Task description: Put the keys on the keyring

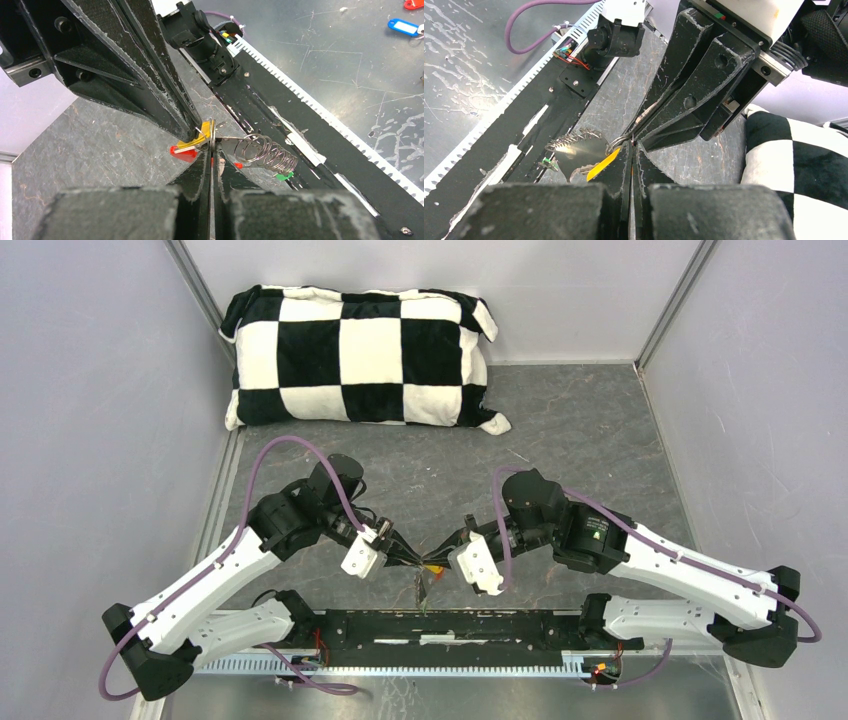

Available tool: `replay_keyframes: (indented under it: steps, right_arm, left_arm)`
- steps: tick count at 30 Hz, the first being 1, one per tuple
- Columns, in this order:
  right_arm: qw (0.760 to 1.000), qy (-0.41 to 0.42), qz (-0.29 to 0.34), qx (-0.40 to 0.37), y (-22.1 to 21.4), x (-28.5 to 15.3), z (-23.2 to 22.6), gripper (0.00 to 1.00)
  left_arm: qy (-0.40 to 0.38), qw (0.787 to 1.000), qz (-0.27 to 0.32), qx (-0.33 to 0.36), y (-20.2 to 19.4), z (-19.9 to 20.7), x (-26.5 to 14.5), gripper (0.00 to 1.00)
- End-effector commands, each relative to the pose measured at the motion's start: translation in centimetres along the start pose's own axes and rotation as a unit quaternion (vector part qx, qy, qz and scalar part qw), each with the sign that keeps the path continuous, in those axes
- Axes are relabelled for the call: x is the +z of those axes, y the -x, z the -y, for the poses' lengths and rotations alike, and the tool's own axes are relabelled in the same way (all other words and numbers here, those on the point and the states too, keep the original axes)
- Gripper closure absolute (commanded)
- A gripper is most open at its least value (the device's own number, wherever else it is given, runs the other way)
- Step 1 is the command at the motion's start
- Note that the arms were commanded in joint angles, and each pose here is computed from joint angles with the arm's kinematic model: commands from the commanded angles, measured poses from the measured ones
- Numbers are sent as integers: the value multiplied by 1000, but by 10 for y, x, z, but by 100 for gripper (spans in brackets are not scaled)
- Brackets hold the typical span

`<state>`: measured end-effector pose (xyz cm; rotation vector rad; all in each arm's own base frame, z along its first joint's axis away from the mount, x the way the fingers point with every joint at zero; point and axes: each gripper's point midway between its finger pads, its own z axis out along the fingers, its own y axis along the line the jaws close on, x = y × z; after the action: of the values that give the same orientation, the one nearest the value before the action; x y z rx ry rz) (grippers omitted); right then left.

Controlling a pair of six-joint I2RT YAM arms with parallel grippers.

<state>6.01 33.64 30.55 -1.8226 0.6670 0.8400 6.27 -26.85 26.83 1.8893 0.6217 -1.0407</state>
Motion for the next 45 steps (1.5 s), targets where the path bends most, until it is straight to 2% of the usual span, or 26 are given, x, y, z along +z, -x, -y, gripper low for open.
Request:
replay_keyframes:
  steps: [1, 9, 19, 26, 35, 45]
  right_arm:
    - [1000, -21, 10, -6, 11, 0, 12, 99]
    - [998, -50, -38, 10, -9, -4, 20, 100]
    - [994, -84, -64, 16, -17, -26, 25, 100]
    - [996, -67, -53, 13, -15, -25, 16, 100]
    - [1000, 1, -27, 1, -11, -22, -12, 100]
    - [1000, 5, -18, 6, -8, -15, -8, 100]
  left_arm:
    - [4, 1000, 17, 13, 12, -3, 0, 98]
    - [6, 1000, 16, 18, 13, -3, -1, 98]
    - [5, 1000, 17, 20, 13, -3, -1, 98]
    - [5, 1000, 18, 21, 14, -4, -1, 98]
    - [5, 1000, 19, 20, 16, -6, -1, 98]
    - [5, 1000, 18, 18, 15, -6, -1, 98]
